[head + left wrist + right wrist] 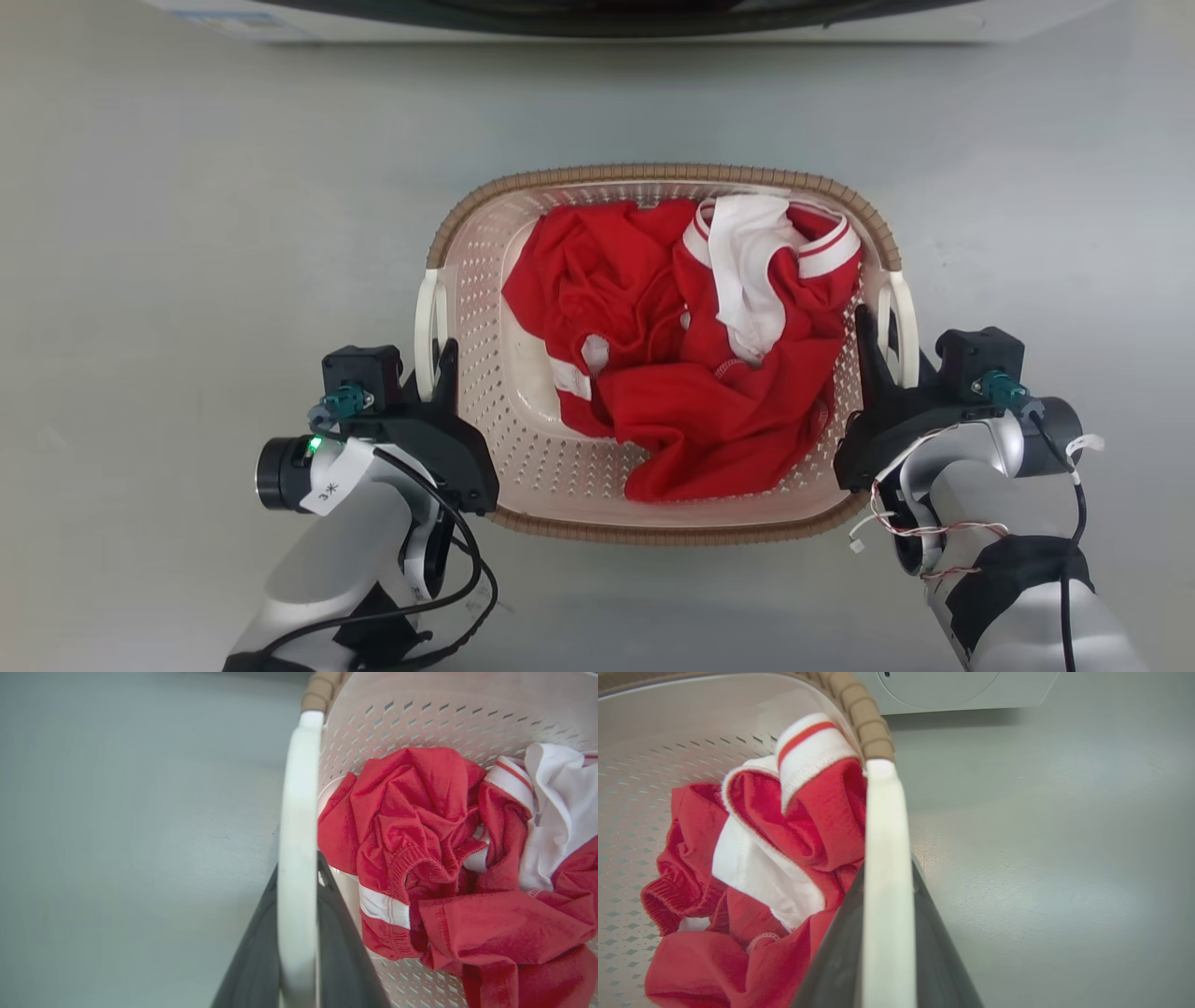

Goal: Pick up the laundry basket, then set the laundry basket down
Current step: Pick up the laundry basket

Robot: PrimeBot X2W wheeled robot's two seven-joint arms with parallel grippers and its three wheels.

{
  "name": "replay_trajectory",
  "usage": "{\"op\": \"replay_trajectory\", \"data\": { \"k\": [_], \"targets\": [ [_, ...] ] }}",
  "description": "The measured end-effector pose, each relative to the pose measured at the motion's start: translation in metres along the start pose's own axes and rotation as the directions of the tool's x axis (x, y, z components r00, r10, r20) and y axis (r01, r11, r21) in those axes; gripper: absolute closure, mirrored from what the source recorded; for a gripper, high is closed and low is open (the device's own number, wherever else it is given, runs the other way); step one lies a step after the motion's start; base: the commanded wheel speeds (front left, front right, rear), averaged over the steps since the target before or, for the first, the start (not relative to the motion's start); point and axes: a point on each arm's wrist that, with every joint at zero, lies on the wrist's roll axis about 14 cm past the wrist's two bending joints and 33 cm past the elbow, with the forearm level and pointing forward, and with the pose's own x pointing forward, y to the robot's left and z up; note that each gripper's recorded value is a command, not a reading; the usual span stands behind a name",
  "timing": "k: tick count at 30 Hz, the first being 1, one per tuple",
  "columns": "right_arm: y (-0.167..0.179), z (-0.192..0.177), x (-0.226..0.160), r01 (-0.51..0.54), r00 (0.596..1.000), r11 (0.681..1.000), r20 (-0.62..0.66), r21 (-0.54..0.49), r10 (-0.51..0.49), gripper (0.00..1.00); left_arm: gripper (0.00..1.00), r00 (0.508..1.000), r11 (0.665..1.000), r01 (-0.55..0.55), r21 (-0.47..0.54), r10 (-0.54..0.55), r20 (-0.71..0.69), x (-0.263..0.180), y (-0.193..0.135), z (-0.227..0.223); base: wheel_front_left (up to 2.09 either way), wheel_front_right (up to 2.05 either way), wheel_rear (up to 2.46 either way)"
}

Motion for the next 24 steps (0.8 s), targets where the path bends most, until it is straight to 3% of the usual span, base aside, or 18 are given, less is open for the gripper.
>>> {"op": "replay_trajectory", "data": {
  "k": [14, 24],
  "targets": [
    [0.021, 0.041, -0.04, -0.02, 0.998, 1.0, 0.064, -0.002, 0.02, 1.0, 1.0, 0.998, 1.0, 0.003, 0.009, -0.004, 0.055, -0.044, -0.005, 0.023, 0.0, 0.0, 0.0],
    [0.036, 0.044, -0.075, -0.03, 0.999, 0.999, 0.045, 0.021, 0.029, 1.0, 1.0, 0.999, 1.0, 0.013, 0.028, -0.015, 0.043, -0.076, -0.007, 0.018, 0.0, 0.0, 0.0]
  ]
}}
